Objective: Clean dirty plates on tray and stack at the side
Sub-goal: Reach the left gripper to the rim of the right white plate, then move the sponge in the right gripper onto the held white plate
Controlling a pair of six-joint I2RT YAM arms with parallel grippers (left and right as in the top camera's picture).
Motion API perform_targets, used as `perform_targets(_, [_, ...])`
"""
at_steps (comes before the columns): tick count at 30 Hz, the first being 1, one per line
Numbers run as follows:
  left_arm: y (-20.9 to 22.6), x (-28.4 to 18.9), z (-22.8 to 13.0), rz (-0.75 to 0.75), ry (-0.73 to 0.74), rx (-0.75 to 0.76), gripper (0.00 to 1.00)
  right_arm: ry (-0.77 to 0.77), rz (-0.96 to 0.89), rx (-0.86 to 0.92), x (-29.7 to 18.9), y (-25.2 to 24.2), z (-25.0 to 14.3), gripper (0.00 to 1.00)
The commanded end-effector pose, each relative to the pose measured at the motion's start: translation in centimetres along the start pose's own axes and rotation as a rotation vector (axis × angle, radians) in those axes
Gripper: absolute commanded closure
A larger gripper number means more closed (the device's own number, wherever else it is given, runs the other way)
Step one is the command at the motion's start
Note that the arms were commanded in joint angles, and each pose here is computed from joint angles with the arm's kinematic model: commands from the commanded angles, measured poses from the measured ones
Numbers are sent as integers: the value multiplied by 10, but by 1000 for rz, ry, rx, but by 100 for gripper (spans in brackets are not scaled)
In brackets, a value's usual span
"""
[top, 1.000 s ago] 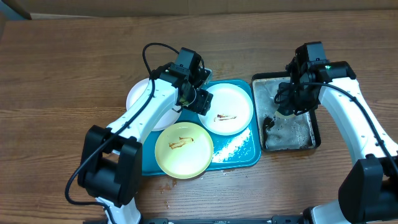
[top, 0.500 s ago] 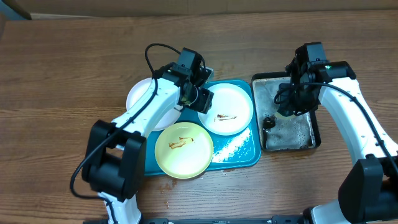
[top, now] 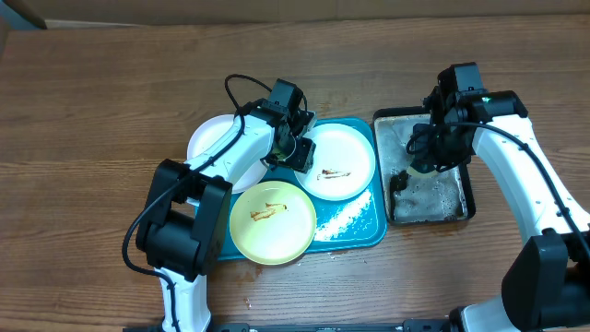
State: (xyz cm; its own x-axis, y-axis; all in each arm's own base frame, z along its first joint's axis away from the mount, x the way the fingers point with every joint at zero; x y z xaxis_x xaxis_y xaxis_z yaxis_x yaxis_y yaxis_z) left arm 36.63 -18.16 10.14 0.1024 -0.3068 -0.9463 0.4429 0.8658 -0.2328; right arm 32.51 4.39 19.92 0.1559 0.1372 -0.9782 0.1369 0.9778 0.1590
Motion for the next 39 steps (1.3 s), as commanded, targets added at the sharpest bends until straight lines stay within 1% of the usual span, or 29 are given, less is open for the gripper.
perform_targets(1, [2,0,5,27,-13,-47,63,-36,20,-4,-12,2,3,96])
perform_targets(2, [3,0,5,42,-14,-60,68,-35,22,-4,-12,2,3,96])
perform_targets(5, [5,0,5,57,-14,-70,66,-31,23,-3,-12,2,3,96])
perform_targets(9, [7,0,4,91,-16,-105,71,-27,22,-3,-12,2,2,96])
perform_targets(13, [9,0,4,115,-18,-124,85,-25,30,-3,-12,3,2,96])
perform_targets(15, [10,0,4,120,-19,-126,88,-22,39,-3,-12,3,2,96])
perform_targets(17, [10,0,4,123,-19,-126,96,-22,39,-3,-12,3,2,96])
perform_targets(21, [12,0,4,146,-21,-137,96,-20,39,-3,-12,3,1,96])
perform_targets(36, [11,0,5,143,-27,-138,96,-13,64,0,-12,5,1,96])
perform_targets(39, [11,0,5,143,-27,-138,96,-11,65,-29,-12,9,0,96])
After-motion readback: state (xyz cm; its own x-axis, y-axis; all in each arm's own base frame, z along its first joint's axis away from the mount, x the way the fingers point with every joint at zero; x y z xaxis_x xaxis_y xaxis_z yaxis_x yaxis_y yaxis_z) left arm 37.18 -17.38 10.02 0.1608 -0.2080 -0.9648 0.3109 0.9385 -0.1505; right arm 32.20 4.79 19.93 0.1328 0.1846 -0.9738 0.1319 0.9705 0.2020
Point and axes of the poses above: each gripper's point midway between its finger pads, its own x axis out along the fingers, its own y axis along the line the jaws close on, z = x × y, the point moved 9 cm from there along -x, back along the fingers, and after that the axes turned 5 degrees about x, right-handed, at the moved point
